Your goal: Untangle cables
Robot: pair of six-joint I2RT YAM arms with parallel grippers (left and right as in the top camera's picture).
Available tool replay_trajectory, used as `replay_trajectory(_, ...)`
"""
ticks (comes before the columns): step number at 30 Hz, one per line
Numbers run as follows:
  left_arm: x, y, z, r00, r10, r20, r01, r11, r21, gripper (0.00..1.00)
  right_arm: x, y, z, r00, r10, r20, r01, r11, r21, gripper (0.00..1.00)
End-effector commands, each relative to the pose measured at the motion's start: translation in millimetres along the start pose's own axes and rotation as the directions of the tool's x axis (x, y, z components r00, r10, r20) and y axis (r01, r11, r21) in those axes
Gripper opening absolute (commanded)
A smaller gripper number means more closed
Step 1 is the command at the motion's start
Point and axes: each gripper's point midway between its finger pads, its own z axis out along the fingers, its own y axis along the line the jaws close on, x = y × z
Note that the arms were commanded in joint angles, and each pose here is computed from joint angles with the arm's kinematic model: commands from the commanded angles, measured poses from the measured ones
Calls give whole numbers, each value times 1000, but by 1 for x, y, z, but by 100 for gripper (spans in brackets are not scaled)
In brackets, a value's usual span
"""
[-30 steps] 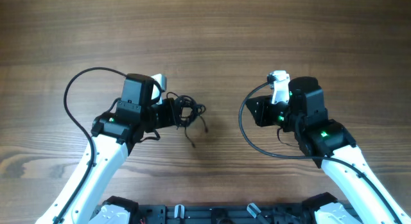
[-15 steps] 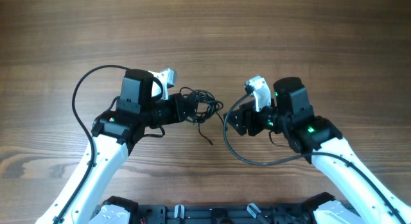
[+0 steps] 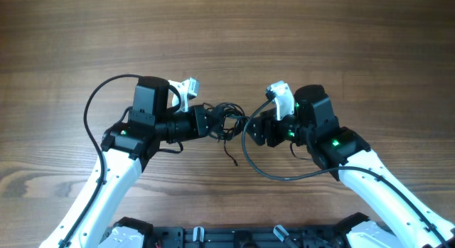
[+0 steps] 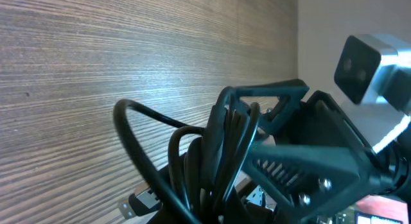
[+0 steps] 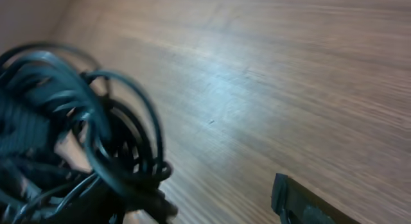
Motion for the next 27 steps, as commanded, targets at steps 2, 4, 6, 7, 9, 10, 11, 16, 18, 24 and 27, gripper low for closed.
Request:
replay_trajectory(2,7,-13,-1,999,1,-45,2,997,76,4,-20,-25,0,989,104,108,-118,983,138,73)
replay_trajectory(4,8,-13,-1,999,2,-48,2,997,81,4,-24,-23,0,988,96,122,-112,985,129,74)
replay_trajectory(6,7,-13,-1,999,3,-44,0,997,79,4,-20,-15,1,990,97,98,-105,991,85,73)
replay_trajectory(7,6,-13,-1,999,6,-39,-3,997,77,4,-16,-9,2,992,101,75,-105,993,53,73)
replay_trajectory(9,1,-15,-1,1000,21,-18,-20,997,80,4,-7,1,2,993,112,24,-112,994,-8,61)
replay_trajectory(10,-3,-16,-1,1000,31,-2,-30,996,82,4,0,11,2,993,116,-12,-116,992,-58,47)
replay_trajectory(11,-8,-16,-1,1000,23,17,-25,997,77,4,6,22,1,992,115,-52,-120,985,-120,41)
replay_trajectory(16,-20,-22,-2,998,3,67,-10,995,95,4,20,53,0,995,-42,-92,17,966,-257,8)
replay_trajectory(18,-23,-19,-2,996,3,84,-9,997,76,4,31,74,-1,989,-74,-127,28,943,-333,5)
replay_trajectory(24,-40,-3,-4,980,-93,177,95,995,-5,4,53,107,1,975,-130,-182,48,916,-399,36)
replay_trajectory(27,-38,-1,-4,983,-61,172,64,998,-16,4,47,81,9,984,-33,-177,-13,968,-250,100)
